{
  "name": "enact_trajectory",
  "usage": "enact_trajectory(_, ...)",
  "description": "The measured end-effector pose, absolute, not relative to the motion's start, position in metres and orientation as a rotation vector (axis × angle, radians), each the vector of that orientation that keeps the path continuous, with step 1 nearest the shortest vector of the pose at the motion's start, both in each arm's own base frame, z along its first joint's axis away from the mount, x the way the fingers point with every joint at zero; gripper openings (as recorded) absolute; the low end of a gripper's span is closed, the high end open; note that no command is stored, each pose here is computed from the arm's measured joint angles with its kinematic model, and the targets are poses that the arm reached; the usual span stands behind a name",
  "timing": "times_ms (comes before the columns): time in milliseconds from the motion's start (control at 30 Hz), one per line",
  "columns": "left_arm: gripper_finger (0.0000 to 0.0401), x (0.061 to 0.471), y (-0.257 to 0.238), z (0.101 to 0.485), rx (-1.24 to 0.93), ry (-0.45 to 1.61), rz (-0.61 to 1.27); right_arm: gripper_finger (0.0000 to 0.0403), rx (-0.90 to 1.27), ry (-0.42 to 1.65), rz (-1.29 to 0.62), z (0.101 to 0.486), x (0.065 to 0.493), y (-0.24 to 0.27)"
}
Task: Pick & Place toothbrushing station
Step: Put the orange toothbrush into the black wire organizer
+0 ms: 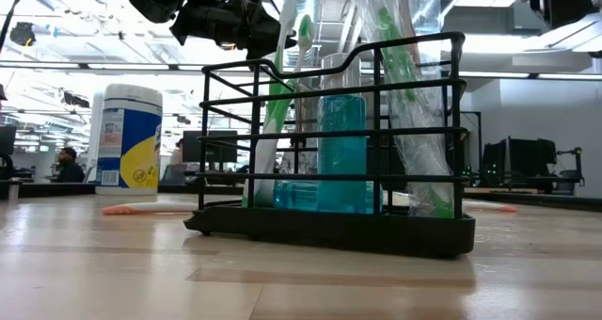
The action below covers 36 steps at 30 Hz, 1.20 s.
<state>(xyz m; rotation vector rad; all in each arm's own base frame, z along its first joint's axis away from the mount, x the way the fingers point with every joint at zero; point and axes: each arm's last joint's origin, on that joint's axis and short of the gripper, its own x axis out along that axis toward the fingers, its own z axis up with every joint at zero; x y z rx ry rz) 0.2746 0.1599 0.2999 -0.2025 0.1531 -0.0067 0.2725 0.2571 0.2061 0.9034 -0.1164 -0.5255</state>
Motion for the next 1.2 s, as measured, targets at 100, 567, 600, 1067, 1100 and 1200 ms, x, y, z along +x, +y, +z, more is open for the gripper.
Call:
enact_trajectory(100, 0.0101, 0.275, 0.160, 0.300, -0.204, 0.153, -0.007, 0.0221, 0.899, -0.116, -0.526, 0.206, 0.273, 0.257)
enact_trajectory(567, 0.0101, 0.275, 0.160, 0.300, -0.210, 0.154, -0.006, 0.0240, 0.682, -0.160, -0.502, 0.301, 0.250, 0.229)
enact_trajectory(600, 0.0101, 0.275, 0.160, 0.300, -0.212, 0.154, -0.006, 0.0238, 0.665, -0.163, -0.509, 0.308, 0.249, 0.224)
enact_trajectory(1067, 0.0101, 0.279, 0.148, 0.301, -0.243, 0.158, -0.160, 0.0198, 0.380, 0.293, -0.481, 0.355, 0.275, 0.071)
enact_trajectory(1100, 0.0101, 0.279, 0.148, 0.301, -0.246, 0.158, -0.161, 0.0194, 0.352, 0.408, -0.485, 0.354, 0.274, 0.059)
enact_trajectory(1200, 0.0101, 0.279, 0.147, 0.301, -0.269, 0.160, -0.152, 0.0190, 0.242, 0.704, -0.464, 0.347, 0.276, 0.028)
